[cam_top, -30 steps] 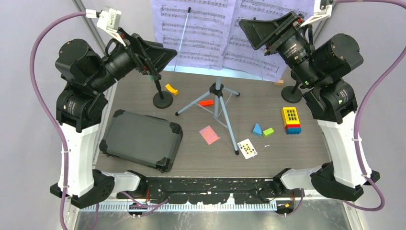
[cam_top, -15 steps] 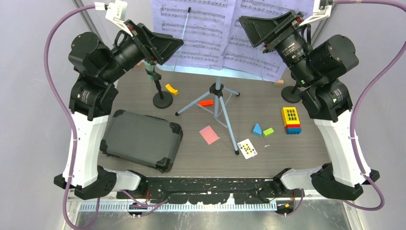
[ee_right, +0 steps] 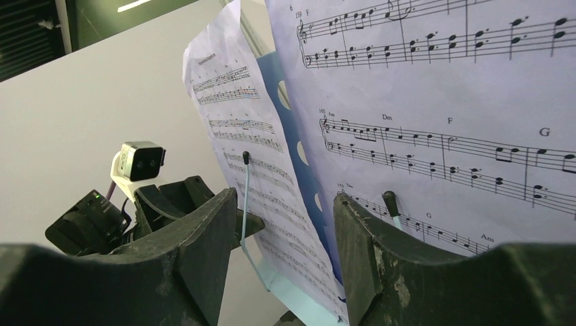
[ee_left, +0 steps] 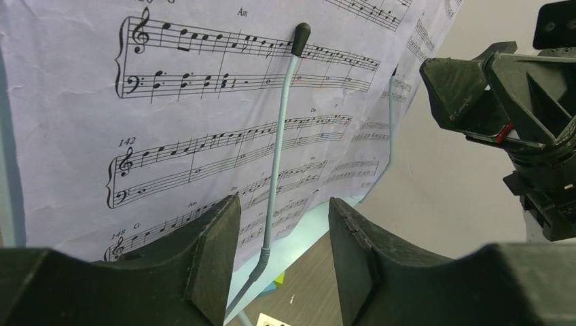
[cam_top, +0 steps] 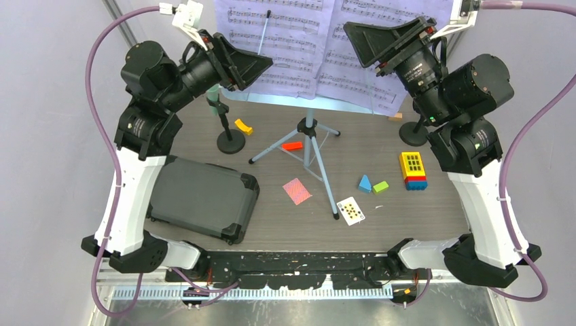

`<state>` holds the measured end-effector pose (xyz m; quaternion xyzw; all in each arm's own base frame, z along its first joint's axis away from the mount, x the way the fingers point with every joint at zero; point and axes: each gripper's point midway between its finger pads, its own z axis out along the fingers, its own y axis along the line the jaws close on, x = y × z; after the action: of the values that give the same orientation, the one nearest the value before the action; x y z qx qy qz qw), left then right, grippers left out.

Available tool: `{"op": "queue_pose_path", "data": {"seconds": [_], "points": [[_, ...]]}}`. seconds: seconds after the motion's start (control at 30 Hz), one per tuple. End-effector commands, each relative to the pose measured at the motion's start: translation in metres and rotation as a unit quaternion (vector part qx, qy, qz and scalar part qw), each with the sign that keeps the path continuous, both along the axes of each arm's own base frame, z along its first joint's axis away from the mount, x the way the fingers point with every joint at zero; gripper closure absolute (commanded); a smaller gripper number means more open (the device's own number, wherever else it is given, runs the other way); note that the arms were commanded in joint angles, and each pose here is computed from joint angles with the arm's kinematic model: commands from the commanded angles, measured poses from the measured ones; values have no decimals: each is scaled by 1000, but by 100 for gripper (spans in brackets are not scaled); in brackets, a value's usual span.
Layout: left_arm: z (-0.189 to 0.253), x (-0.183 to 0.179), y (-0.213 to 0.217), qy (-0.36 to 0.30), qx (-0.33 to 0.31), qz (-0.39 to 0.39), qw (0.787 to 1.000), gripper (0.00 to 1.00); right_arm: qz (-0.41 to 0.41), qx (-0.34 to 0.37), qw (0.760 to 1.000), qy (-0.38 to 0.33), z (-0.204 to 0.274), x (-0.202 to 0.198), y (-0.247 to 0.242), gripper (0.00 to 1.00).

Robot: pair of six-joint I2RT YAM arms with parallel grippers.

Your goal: Pack up the instrument practice props

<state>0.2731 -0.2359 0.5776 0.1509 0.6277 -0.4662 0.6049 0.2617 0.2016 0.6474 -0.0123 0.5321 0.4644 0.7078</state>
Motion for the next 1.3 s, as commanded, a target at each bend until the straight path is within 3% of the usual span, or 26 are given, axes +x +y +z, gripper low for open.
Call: {"op": "queue_pose_path", "data": {"seconds": [0.0,0.7,0.97,1.27], "points": [[18,-2,-2,-33,-19,-3,999,49,-6,16,999,-33,18,-10,-7,41],[17,-1,-4,-26,-32,-8,999,79,21,8,998,-53,24,10,18,44],[19,-3,-3,-26,-36,-8,999,100,30,9,998,-57,25,15,25,51],[18,-4,-4,-24,-39,-11,999,100,52,7,997,-61,25,15,35,55]]}}
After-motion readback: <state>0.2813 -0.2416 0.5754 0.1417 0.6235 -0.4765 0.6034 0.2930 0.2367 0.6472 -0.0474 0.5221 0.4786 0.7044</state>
